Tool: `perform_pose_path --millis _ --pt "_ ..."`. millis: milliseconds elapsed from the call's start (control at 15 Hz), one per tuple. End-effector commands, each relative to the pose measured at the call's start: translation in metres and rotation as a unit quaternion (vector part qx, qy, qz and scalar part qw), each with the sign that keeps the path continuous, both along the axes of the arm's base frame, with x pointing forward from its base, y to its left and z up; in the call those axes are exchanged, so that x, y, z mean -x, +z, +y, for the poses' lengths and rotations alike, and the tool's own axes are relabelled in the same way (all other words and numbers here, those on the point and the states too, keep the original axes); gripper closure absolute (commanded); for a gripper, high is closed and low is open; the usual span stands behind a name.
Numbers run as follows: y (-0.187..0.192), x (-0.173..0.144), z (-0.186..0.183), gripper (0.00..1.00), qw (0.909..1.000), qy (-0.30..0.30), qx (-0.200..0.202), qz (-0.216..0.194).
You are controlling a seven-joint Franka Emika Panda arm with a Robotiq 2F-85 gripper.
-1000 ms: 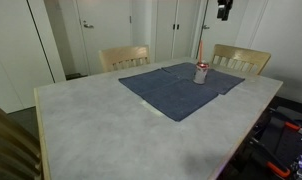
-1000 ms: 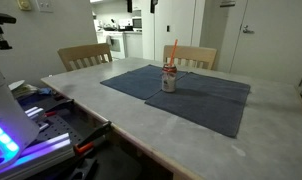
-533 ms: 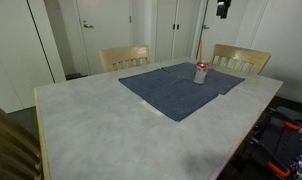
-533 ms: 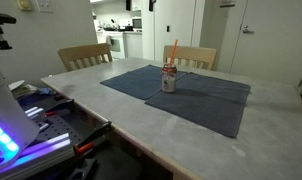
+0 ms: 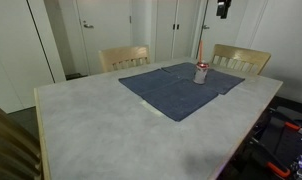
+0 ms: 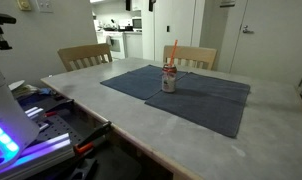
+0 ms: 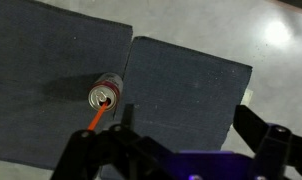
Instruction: Remove the straw from the can and put it on the table
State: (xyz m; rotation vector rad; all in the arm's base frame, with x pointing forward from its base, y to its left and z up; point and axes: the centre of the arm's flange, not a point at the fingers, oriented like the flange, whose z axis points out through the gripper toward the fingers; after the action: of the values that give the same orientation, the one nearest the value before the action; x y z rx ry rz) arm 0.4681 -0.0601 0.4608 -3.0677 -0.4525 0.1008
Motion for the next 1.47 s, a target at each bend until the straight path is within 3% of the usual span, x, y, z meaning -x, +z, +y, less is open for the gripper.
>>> perform_pose_path --millis 0,533,867,1400 --pt "0.000 -0.003 0.003 0.00 1.0000 -0.002 0.008 -0.004" --pt "-0.014 -0.041 -0.033 0.00 0.9996 -0.008 0.018 -0.019" --pt "-0.050 -0.077 -0.055 0.00 0.9997 -0.003 0.020 -0.012" --pt "-0.084 -0.124 -0.102 0.00 0.9990 -0.042 0.014 -0.008"
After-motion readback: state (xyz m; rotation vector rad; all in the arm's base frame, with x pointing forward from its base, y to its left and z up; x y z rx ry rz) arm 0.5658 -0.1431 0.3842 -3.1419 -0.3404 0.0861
